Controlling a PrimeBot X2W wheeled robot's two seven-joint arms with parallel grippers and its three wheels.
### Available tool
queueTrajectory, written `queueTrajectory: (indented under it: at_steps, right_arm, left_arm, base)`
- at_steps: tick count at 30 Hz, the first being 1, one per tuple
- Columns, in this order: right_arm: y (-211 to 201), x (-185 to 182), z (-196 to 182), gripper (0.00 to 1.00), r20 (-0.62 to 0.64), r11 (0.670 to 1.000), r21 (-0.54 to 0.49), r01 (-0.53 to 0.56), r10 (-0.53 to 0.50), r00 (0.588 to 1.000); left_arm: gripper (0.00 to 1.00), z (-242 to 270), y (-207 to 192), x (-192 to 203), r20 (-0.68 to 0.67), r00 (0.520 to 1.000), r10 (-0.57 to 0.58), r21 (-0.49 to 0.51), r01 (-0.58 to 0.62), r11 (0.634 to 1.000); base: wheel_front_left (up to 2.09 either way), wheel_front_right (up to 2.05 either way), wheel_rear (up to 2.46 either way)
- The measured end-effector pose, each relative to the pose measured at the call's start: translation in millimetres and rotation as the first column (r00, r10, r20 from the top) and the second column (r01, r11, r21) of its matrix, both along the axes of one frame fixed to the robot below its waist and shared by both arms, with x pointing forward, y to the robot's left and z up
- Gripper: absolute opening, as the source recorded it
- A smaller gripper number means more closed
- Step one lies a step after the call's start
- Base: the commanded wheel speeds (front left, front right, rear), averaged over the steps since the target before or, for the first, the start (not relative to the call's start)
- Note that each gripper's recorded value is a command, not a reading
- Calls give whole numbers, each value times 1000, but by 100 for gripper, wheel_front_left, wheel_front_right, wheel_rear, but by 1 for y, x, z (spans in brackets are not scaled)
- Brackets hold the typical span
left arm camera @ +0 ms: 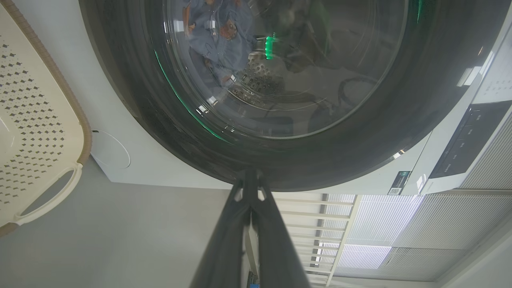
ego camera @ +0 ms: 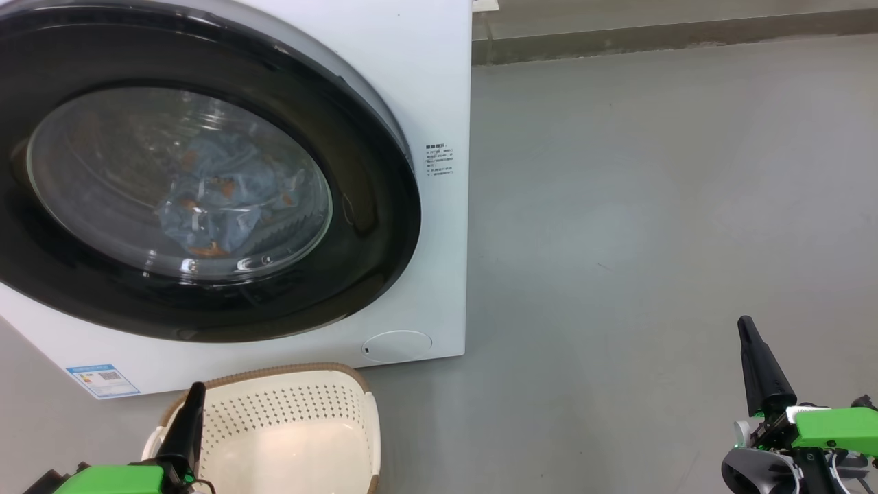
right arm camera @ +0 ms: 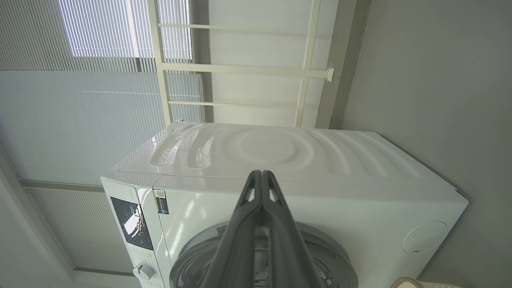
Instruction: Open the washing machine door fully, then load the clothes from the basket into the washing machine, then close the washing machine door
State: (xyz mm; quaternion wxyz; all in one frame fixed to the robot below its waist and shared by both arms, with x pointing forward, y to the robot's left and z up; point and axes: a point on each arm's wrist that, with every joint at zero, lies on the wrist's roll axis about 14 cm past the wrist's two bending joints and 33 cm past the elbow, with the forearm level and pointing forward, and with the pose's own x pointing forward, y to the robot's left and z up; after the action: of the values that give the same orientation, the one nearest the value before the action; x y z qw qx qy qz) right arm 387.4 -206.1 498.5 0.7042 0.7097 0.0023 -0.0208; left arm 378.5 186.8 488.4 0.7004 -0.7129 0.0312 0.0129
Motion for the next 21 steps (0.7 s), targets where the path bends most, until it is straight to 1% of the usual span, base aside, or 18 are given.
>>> queueTrajectory:
  at_steps: [21]
  right_arm:
    - [0, 0, 0, 0, 0, 1000, 0, 1, -1, 1000]
  left_arm:
    - [0, 0, 0, 0, 0, 1000, 2, -2, -2, 1000]
  base:
    - [0, 0, 0]
